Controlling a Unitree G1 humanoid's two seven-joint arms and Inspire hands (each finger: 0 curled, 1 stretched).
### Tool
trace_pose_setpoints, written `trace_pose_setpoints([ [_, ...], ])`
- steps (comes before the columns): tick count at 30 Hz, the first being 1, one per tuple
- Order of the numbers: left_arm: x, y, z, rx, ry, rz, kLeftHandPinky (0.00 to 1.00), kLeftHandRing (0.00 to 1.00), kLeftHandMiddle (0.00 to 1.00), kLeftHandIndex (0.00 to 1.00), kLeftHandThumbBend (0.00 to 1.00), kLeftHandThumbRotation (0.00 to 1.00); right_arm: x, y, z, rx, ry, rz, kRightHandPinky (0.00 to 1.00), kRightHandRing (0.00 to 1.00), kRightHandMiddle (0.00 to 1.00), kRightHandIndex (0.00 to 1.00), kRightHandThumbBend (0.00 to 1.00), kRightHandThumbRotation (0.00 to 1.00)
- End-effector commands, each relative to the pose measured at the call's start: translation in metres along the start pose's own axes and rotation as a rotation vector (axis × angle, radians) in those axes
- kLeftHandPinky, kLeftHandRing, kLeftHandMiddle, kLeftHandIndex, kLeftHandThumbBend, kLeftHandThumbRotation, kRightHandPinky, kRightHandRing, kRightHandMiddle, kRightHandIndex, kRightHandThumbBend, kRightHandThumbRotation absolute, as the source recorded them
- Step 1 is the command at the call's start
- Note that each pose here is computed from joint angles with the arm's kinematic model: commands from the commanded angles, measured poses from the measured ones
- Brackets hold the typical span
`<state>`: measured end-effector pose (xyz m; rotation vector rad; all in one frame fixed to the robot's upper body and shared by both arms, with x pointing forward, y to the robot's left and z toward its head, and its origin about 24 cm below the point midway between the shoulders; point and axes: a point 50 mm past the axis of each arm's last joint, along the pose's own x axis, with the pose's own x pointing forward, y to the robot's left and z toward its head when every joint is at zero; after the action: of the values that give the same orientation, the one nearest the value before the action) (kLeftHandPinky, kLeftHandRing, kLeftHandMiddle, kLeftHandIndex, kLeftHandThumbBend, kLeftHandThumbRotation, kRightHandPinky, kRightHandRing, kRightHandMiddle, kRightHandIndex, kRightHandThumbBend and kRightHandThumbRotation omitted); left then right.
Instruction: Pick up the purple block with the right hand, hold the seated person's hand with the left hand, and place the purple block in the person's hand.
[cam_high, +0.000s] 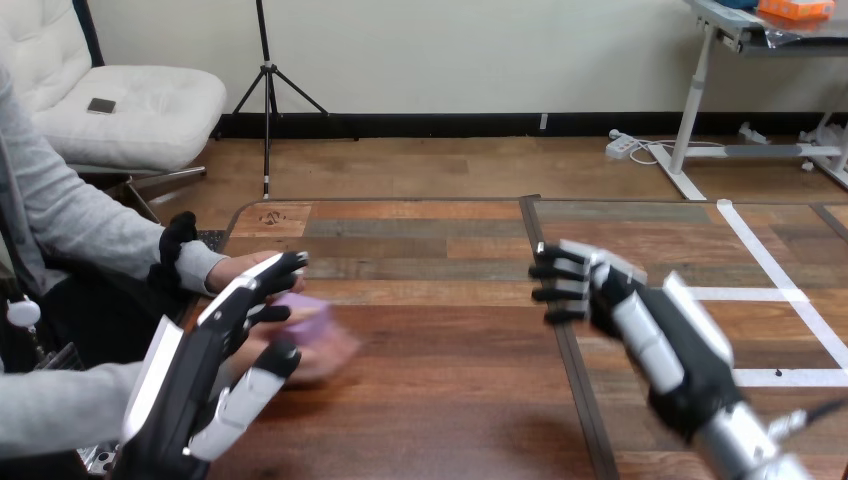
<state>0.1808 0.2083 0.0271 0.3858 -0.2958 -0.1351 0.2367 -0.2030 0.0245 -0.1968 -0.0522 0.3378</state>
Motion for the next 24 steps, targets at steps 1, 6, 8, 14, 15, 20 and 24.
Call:
trace_pose_setpoints([
  [1, 0.002, 0.007, 0.001, 0.016, -0.014, 0.054, 0.88, 0.95, 0.94, 0.90, 0.98, 1.00, -0.001, 0.004, 0.010, 0.045, -0.054, -0.022, 0.74, 0.79, 0.82, 0.83, 0.72, 1.00],
  [6, -0.003, 0.006, 0.000, 0.023, 0.011, 0.044, 0.94, 0.98, 0.98, 0.94, 1.00, 1.00, -0.009, 0.011, 0.002, 0.084, -0.023, 0.000, 0.75, 0.80, 0.83, 0.84, 0.73, 1.00],
  [8, -0.005, 0.005, -0.001, 0.025, 0.019, 0.038, 0.96, 0.99, 0.99, 0.96, 1.00, 1.00, -0.011, 0.012, 0.000, 0.093, -0.017, 0.006, 0.76, 0.81, 0.83, 0.84, 0.72, 1.00],
  [14, -0.010, -0.001, -0.004, -0.017, 0.033, 0.033, 0.99, 1.00, 1.00, 0.99, 1.00, 1.00, -0.018, 0.019, -0.006, 0.163, -0.005, 0.025, 0.80, 0.82, 0.84, 0.85, 0.70, 1.00],
  [15, -0.010, -0.003, -0.005, -0.035, 0.035, 0.033, 0.99, 1.00, 1.00, 0.99, 1.00, 1.00, -0.020, 0.020, -0.008, 0.172, 0.000, 0.021, 0.80, 0.82, 0.84, 0.85, 0.70, 1.00],
  [20, -0.009, -0.009, -0.008, -0.094, -0.017, 0.038, 1.00, 1.00, 1.00, 1.00, 1.00, 1.00, -0.023, 0.024, -0.013, 0.196, 0.008, 0.011, 0.82, 0.82, 0.84, 0.85, 0.70, 1.00],
  [24, -0.009, -0.015, -0.011, -0.141, -0.043, 0.069, 1.00, 1.00, 1.00, 1.00, 1.00, 1.00, -0.024, 0.025, -0.015, 0.207, 0.009, 0.006, 0.83, 0.82, 0.83, 0.85, 0.70, 1.00],
])
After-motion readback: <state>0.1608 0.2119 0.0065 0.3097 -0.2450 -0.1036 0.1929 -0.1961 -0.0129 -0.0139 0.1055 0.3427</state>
